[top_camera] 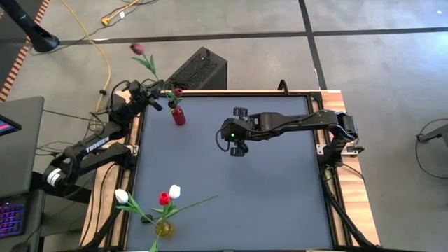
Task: Sort flowers into vase by color
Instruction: Put the dark red tulip into the red vase
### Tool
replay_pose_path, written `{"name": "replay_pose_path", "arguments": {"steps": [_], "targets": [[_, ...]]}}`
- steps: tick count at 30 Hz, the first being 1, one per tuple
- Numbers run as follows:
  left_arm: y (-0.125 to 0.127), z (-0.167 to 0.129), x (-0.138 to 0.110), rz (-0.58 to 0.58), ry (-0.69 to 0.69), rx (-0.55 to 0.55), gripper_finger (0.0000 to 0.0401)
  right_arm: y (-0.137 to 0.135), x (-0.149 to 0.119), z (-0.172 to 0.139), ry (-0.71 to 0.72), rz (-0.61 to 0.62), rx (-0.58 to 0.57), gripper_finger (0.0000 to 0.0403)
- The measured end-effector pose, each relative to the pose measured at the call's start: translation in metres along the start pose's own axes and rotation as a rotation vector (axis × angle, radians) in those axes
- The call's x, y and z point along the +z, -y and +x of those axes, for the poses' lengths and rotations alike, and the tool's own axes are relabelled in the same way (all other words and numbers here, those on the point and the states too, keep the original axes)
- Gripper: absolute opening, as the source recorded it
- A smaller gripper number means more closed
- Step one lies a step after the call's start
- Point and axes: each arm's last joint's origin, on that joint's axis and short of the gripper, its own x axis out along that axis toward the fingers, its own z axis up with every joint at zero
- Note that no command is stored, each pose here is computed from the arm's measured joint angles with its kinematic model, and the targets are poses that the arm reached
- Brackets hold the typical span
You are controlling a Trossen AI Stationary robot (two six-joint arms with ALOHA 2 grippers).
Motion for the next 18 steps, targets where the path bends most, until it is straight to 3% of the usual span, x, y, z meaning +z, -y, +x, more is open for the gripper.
{"name": "replay_pose_path", "arguments": {"steps": [18], "targets": [[-0.008,0.014,-0.021,0.013,-0.074,0.013,0.0000,0.000,0.000,0.000,0.004,0.007,-0.001,0.0075]]}}
